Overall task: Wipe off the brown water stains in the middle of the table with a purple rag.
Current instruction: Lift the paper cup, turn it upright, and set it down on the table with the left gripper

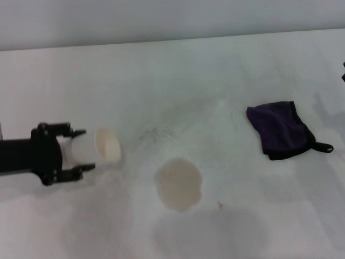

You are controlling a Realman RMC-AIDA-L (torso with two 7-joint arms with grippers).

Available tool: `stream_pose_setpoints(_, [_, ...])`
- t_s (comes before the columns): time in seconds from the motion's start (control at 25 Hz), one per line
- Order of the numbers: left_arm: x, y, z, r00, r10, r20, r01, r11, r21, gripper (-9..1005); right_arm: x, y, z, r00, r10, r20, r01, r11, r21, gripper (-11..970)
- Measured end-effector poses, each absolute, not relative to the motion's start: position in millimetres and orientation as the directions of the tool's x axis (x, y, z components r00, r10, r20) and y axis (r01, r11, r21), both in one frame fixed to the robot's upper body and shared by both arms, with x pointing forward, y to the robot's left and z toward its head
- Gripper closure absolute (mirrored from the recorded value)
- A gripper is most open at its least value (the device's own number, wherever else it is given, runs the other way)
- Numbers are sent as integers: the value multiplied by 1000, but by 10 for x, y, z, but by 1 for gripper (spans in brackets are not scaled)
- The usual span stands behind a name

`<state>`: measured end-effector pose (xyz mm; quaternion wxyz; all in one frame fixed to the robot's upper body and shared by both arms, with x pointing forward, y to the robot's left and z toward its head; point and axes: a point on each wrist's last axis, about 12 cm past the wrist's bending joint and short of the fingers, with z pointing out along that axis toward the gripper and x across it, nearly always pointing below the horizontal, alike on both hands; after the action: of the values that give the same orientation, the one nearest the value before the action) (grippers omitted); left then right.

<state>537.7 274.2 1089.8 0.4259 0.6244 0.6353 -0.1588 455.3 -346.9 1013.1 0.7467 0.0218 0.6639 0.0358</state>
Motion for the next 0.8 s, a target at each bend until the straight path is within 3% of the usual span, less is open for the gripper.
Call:
stream_pose_setpoints(0.4, [5315,2740,10906,72,276,-959,869,455,196,318,4665,-3468,10205,133,20,-991,-111,994,5,86])
stream_pose_setpoints(0.64, [5194,2755,10661,16,56,-998,798,601,47,319,4821,-3331,10255,140,18,-990,-201,980,-11,86])
stream_pose_setpoints(0.8, [5037,2776,10444,-25,-6,-1000,743,669,-23,317,4886,-3287,10281,142,-1,-990,-246,969,-36,86])
